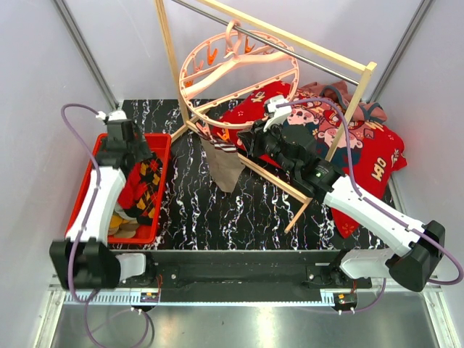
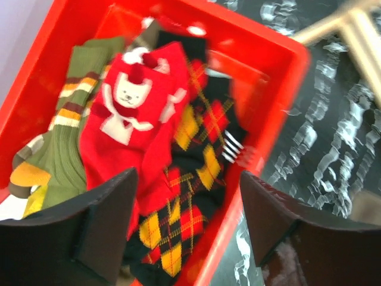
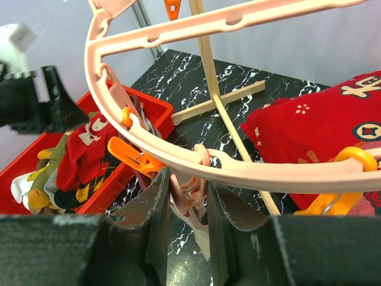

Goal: Clip the socks to the hanger
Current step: Open the clamp at the hanger, then pick up the sock from the bin, then clamp the sock onto the hanger.

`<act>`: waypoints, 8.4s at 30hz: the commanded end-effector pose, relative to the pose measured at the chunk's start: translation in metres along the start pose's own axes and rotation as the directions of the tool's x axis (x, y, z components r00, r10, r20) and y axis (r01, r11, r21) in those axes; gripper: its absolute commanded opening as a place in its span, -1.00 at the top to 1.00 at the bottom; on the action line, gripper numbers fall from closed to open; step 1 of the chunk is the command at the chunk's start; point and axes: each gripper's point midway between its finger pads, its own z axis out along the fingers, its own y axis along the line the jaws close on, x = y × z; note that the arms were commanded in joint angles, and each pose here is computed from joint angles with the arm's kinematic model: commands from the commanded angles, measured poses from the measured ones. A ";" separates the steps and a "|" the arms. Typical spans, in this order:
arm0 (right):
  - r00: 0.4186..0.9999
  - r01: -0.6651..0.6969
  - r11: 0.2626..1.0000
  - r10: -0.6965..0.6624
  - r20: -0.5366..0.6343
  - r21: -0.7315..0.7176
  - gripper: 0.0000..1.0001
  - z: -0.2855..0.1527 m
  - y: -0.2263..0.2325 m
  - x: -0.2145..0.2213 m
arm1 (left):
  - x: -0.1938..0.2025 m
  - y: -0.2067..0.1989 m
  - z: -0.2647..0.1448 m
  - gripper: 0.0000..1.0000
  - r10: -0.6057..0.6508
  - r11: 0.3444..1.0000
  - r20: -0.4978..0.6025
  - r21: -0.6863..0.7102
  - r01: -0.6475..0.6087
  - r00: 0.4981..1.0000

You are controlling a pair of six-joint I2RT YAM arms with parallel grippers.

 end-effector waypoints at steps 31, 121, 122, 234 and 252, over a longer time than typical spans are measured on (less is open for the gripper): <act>0.998 0.030 0.999 -0.029 0.053 -0.022 1.00 -0.005 0.000 -0.012 | -0.010 0.069 0.097 0.87 -0.092 0.972 -0.224 -0.233 0.038 0.970; 0.990 -0.133 0.990 0.134 0.035 -0.036 1.00 -0.010 0.010 -0.018 | -0.047 -0.189 -0.259 1.00 -0.312 0.330 0.358 0.909 -0.253 0.880; 0.990 -0.136 0.990 0.137 0.034 -0.039 1.00 -0.009 0.011 -0.019 | -0.038 -0.199 -0.260 1.00 -0.295 0.310 0.349 0.916 -0.257 0.889; 0.997 0.072 0.997 -0.072 -0.015 0.014 1.00 -0.019 -0.010 -0.002 | 0.014 -0.276 -0.230 1.00 -0.127 0.522 0.215 0.844 -0.119 0.968; 0.997 -0.079 0.991 0.080 0.007 -0.105 1.00 -0.035 0.018 -0.017 | 0.017 -0.284 -0.230 1.00 -0.195 0.466 0.287 0.869 -0.169 0.938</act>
